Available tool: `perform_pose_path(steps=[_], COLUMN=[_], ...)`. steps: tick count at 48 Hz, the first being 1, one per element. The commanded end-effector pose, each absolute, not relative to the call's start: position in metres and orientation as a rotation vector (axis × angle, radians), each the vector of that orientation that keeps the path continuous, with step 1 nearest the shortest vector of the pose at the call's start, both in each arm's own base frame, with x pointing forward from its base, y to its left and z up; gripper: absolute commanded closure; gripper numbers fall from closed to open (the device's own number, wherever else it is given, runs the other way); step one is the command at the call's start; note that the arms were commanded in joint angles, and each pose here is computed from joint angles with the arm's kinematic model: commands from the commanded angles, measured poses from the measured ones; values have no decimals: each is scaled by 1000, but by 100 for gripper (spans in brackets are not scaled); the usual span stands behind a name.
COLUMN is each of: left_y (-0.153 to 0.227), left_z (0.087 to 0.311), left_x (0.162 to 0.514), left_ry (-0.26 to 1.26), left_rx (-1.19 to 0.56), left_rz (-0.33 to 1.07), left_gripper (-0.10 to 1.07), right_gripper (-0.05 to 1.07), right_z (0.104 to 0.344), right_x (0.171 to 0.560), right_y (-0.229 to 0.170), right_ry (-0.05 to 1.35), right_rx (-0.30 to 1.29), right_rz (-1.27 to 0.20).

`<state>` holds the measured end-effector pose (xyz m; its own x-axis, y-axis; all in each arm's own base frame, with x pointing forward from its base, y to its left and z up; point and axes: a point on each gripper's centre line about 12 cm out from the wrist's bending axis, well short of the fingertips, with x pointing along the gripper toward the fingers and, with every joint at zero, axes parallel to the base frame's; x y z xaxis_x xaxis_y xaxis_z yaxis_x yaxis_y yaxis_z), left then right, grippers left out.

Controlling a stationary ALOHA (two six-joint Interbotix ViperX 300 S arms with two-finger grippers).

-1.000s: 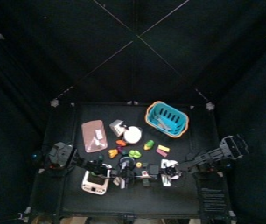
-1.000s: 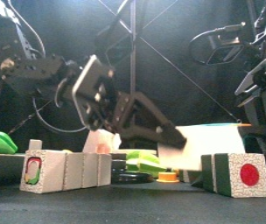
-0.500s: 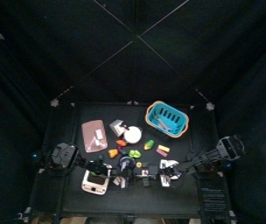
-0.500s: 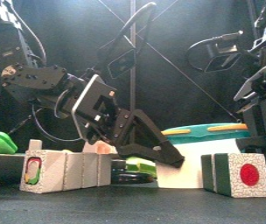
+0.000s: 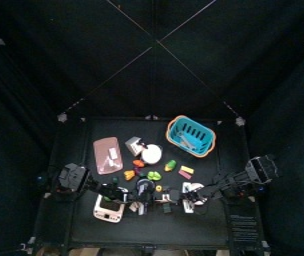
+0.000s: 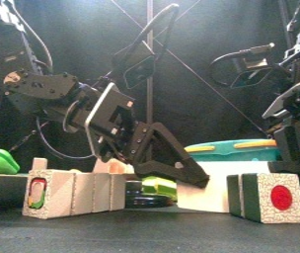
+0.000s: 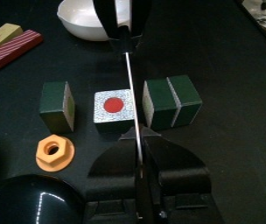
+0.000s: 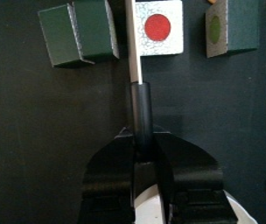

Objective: Cut sushi piece

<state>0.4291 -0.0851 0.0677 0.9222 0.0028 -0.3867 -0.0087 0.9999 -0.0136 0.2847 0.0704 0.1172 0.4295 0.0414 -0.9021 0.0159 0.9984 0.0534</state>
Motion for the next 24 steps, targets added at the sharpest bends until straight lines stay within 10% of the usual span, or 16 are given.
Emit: perform_pose_path(steps=[1,24], left_y=[-76,-74], left_z=[78,84], left_x=[434,437], left_ry=[375,358], left_rx=[-21,-15], left_rz=[25,20], left_gripper=[59,59], right_gripper=[60,60], right_z=[132,135], right_x=[294,295], right_y=[65,62], right_ry=[1070,1058], right_rx=[66,63], right_rz=[9,3])
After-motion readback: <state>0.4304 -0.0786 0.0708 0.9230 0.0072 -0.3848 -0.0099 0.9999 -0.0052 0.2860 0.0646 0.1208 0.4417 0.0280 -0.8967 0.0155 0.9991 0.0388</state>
